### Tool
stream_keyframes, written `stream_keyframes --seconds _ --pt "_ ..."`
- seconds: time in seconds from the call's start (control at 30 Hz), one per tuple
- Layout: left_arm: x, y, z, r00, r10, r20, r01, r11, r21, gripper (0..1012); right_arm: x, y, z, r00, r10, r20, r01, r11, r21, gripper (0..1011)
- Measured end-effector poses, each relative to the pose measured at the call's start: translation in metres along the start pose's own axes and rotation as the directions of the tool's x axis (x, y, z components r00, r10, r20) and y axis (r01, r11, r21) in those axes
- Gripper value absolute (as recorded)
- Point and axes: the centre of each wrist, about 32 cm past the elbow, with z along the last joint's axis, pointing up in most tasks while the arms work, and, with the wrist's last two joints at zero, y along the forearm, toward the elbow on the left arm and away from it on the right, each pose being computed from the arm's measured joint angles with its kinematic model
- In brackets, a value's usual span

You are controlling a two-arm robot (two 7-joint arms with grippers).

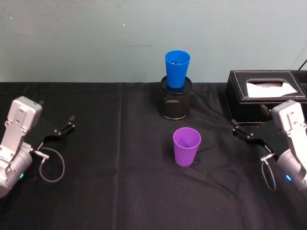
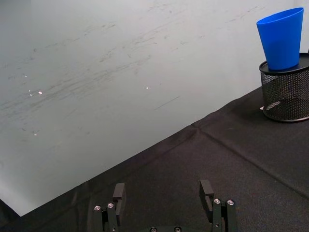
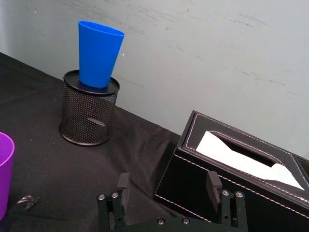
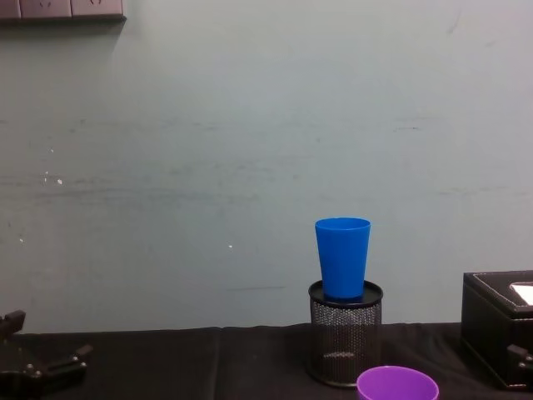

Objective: Pick up one cup with a gripper and tap it against the other cup.

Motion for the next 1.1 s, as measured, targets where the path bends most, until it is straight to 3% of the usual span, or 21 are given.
stream_keyframes --seconds 0.73,0.97,1.1 --pt "0.0000 0.0000 0.0000 1.0000 0.000 0.000 0.000 1.0000 0.000 1000 0.000 0.000 0.000 1.000 0.000 0.000 0.000 1.000 0.000 1004" --pt "0.0000 0.0000 0.0000 1.0000 0.000 0.000 0.000 1.0000 0.000 1000 0.005 -0.002 0.004 0.999 0.038 -0.004 -0.037 0.997 0.068 1004" --pt "0.0000 0.0000 0.0000 1.0000 0.000 0.000 0.000 1.0000 0.000 1000 0.001 -0.015 0.003 0.997 0.074 -0.030 -0.071 0.993 0.094 1004"
